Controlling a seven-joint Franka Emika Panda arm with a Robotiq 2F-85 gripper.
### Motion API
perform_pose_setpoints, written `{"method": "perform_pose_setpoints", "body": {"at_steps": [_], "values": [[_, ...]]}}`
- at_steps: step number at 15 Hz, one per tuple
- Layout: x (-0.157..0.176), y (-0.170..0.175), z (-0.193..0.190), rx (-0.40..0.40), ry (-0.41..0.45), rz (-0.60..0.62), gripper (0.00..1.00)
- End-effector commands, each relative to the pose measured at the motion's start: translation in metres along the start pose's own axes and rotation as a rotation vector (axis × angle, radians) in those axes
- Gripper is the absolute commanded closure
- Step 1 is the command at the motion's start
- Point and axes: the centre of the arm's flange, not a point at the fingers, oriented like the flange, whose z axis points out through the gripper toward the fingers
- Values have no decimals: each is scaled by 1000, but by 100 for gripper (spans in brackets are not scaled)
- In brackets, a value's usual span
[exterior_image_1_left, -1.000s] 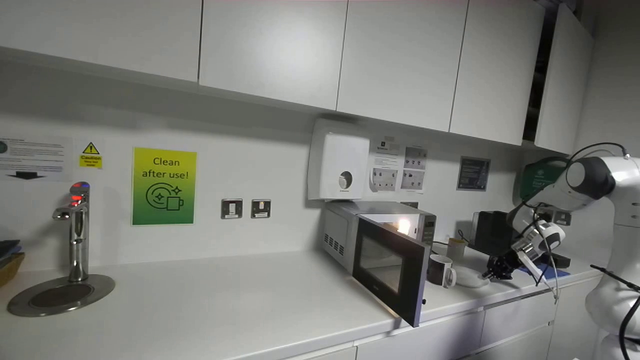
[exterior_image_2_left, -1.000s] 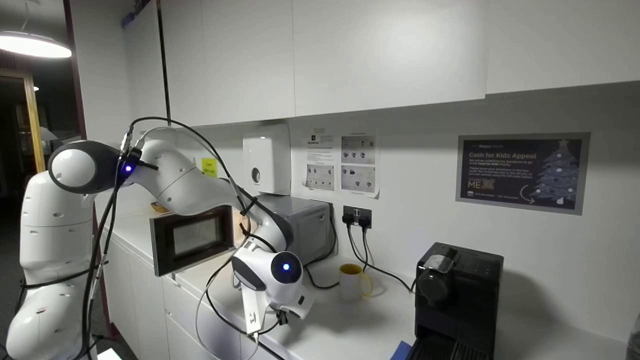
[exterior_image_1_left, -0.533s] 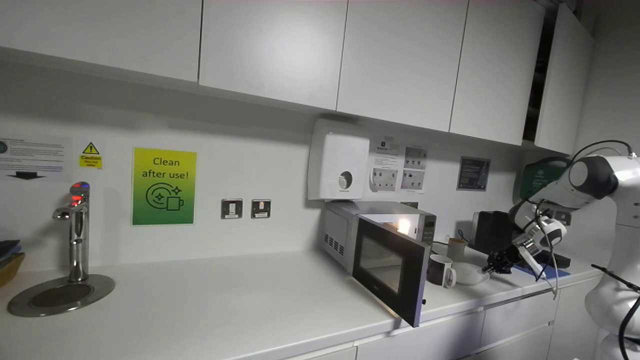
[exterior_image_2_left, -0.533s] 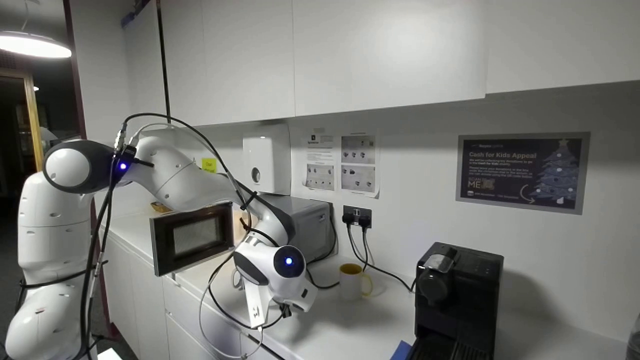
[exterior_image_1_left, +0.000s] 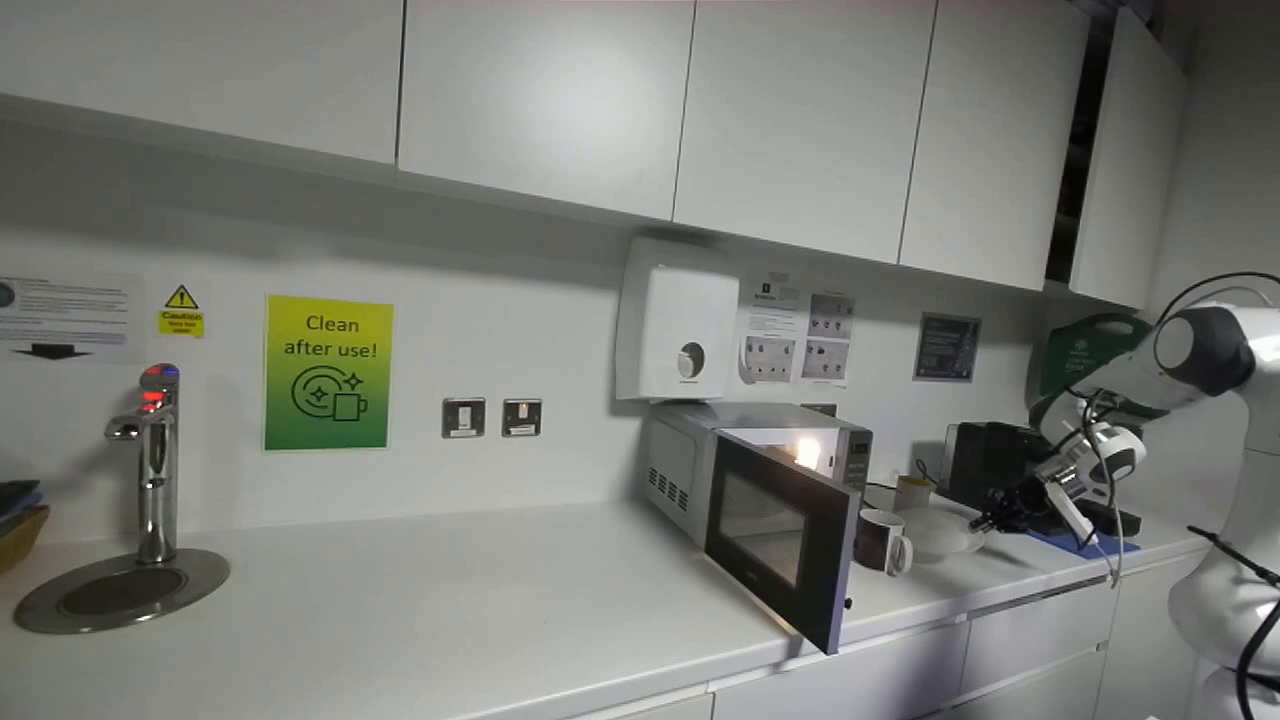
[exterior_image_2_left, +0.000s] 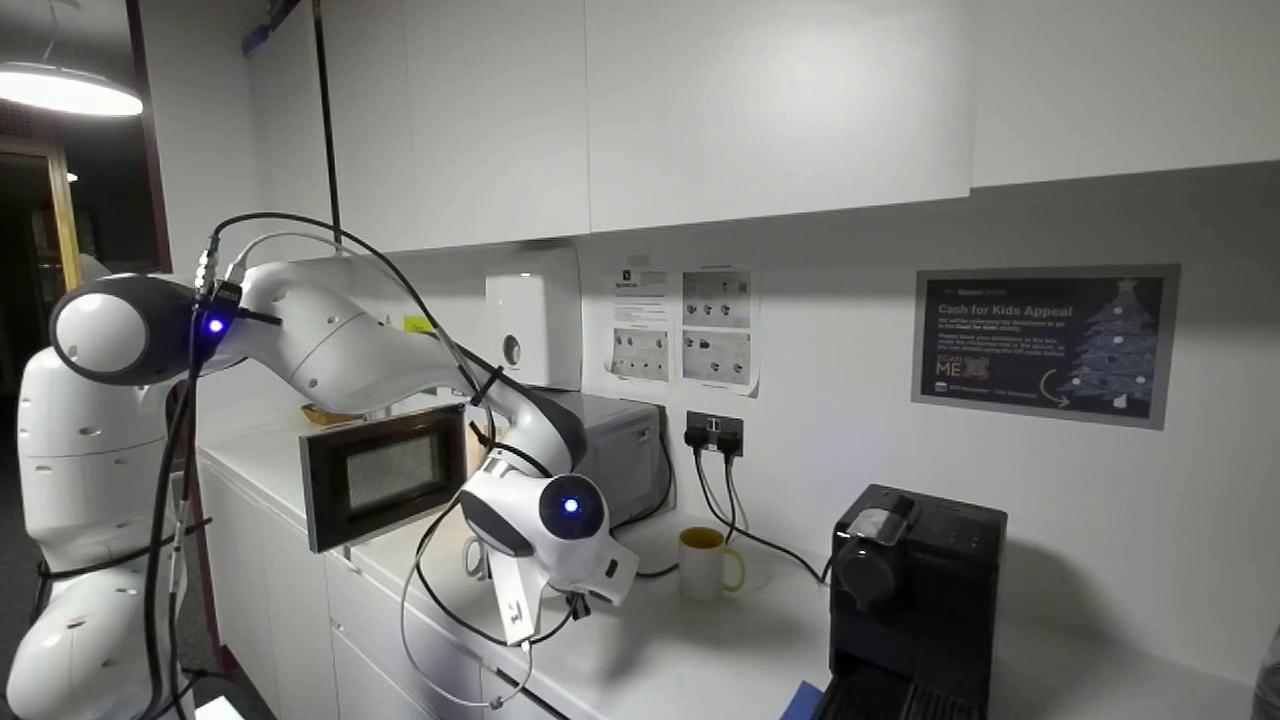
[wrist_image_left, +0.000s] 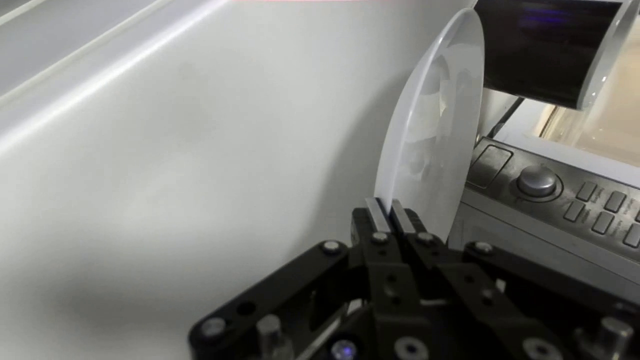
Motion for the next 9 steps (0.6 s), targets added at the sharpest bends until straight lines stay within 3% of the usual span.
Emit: {"method": "perform_pose_setpoints", "body": {"at_steps": [1, 9], "values": [[-3, -12, -28, 27, 44, -46, 99], [-6, -39, -58, 40, 79, -80, 99]]}}
